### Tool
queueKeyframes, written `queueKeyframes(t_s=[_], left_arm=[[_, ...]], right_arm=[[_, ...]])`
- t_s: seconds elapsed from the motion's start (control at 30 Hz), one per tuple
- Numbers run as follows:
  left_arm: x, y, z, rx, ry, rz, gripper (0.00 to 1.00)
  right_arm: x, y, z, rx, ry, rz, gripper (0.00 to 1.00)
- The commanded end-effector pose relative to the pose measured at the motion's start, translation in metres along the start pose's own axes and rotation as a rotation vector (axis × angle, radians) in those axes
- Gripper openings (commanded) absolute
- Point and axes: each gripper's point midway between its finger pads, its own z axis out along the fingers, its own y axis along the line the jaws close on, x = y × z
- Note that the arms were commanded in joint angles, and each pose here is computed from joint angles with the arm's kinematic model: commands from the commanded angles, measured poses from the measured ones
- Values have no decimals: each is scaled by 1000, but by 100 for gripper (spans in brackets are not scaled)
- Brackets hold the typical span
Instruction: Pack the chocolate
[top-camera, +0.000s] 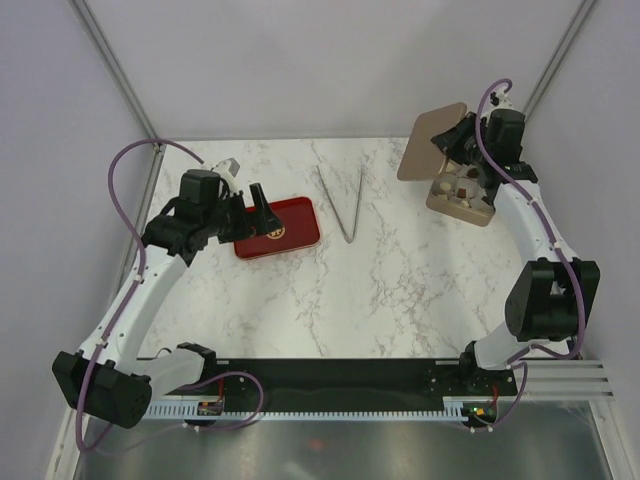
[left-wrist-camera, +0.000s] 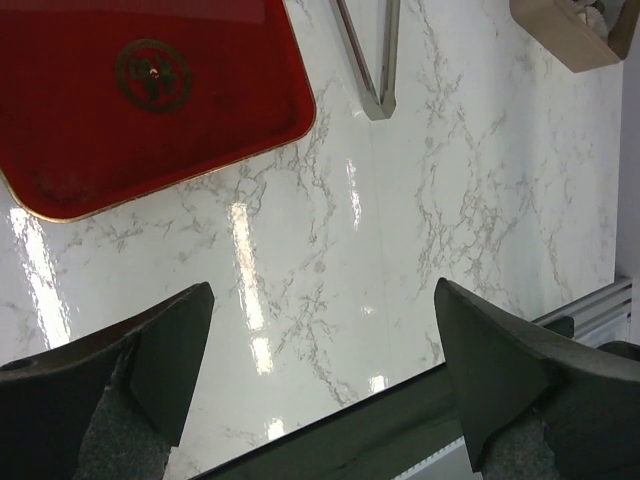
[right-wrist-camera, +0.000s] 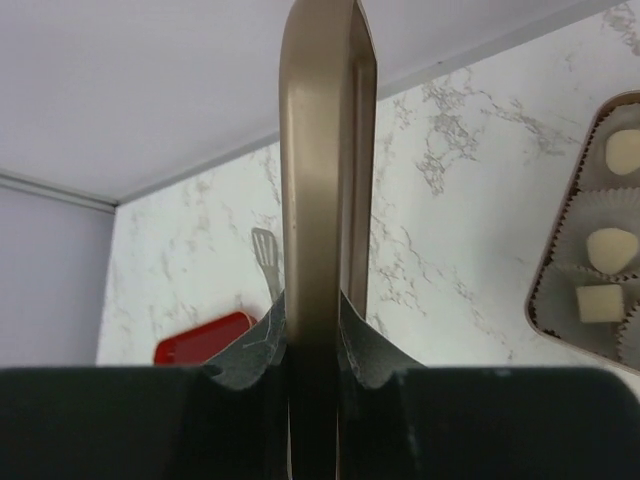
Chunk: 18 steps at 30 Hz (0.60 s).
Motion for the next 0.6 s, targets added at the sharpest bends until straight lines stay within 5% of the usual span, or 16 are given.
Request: queueKeyframes(t_s=[0.0,0.4,0.57], left_arm=[[-17,-10,0,70,-95,87,100],[-1,4,16,60,-71,129,100],[8,8,21,63,-47,141,100]], right_arm=[[-41,16,-2,-138,-135,97,0],[-79,-47,-1,-109,-387,361,1],[-82,-62,10,-127,-400,424,2]])
